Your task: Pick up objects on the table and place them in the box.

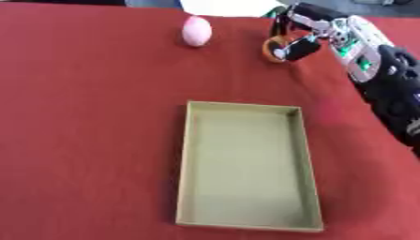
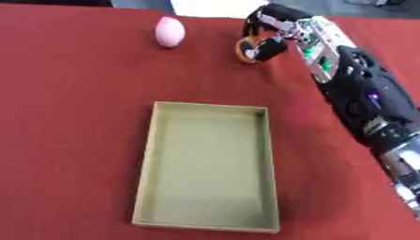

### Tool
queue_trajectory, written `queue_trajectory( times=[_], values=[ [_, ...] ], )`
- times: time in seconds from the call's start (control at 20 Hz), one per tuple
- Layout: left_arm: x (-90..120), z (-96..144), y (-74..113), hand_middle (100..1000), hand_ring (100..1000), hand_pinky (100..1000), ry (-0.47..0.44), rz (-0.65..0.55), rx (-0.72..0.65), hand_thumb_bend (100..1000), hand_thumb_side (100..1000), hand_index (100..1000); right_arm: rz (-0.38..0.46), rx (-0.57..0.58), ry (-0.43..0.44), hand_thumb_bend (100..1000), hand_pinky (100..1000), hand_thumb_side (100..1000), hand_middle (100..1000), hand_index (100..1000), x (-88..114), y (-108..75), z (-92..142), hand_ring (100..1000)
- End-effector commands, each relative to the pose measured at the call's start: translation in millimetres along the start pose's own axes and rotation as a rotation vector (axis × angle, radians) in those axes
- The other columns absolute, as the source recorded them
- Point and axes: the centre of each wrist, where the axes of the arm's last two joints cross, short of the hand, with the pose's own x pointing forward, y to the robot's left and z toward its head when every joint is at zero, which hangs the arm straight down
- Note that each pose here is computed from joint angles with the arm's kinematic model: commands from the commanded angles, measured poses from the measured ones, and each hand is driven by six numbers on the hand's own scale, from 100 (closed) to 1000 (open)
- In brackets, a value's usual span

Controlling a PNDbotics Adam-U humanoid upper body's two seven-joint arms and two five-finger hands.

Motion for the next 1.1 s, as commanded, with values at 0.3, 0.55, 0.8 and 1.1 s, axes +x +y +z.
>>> queue_trajectory(
  times=[0.3,0.55,0.8,1.1],
  values=[
    [4,-9,1.8,636,730,808,-0.034,0.001,0.000,144,520,781,0.002,-0.046,0.023,100,679,100,327,501,-6,-14.3,8,695],
    [4,-9,1.9,637,731,808,-0.036,0.002,0.000,146,518,782,-0.015,-0.062,0.024,100,625,100,274,451,-2,-16.3,7,641],
    [3,-9,3.1,638,732,808,-0.036,0.000,-0.004,152,514,783,-0.036,-0.092,-0.007,100,607,100,253,435,8,-25.9,7,632],
    [3,-10,5.4,640,735,807,-0.040,-0.007,-0.014,163,504,784,-0.021,-0.153,-0.046,100,609,100,241,427,22,-46.2,14,632]
  ],
)
